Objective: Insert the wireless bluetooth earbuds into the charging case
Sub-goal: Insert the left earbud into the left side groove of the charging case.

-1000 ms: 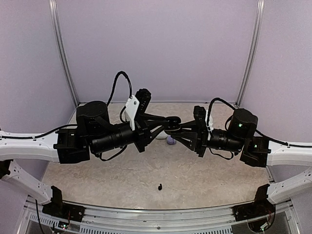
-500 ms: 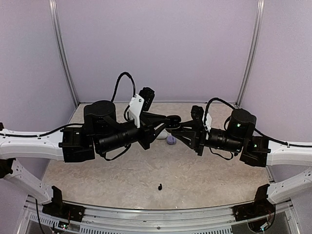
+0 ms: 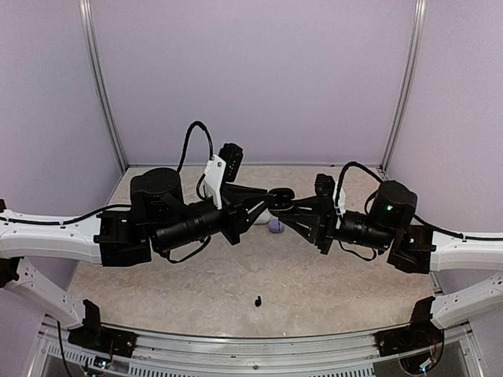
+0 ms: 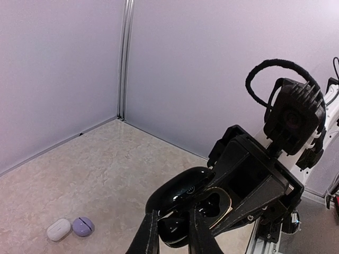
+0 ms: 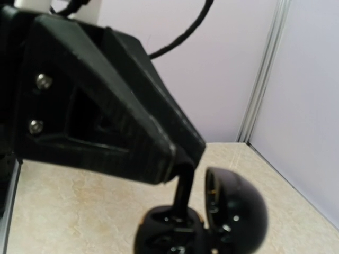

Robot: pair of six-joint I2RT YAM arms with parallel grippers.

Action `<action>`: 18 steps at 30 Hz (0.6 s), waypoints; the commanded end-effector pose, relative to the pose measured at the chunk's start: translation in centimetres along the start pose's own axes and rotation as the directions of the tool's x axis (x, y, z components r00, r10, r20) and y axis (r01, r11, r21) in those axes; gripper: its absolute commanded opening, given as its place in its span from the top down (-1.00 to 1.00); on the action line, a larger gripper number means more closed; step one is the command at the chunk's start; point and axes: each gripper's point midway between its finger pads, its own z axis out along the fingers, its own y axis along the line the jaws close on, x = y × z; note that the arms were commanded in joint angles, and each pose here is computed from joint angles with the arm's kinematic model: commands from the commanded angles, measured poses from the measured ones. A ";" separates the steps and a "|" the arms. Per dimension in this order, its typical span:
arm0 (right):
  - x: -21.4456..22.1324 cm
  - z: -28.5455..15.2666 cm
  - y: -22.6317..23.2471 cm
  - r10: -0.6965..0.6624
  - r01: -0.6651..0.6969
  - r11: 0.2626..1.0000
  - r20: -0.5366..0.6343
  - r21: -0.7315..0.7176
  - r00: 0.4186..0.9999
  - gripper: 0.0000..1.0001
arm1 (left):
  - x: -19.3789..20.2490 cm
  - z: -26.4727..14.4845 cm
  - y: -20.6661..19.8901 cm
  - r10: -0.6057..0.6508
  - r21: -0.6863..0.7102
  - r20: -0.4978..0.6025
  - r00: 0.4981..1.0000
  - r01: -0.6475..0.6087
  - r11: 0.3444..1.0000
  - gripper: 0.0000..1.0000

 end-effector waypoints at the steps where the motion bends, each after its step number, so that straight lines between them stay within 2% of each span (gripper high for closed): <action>1: -9.0 -2.4 0.8 -0.071 0.082 0.996 0.311 -0.021 0.948 1.00 | 4.6 -0.4 3.4 0.010 -0.114 -0.130 0.991 -0.025 0.993 0.83; 9: -8.8 -2.6 0.5 -0.082 0.085 0.996 0.313 0.004 0.946 1.00 | 4.5 -0.7 2.6 0.063 -0.082 -0.126 0.990 -0.073 0.994 0.83; 18: -7.8 -1.9 1.2 -0.138 0.151 0.988 0.273 -0.029 0.952 1.00 | 4.8 -0.4 1.5 0.211 -0.064 -0.178 0.961 -0.226 0.972 0.84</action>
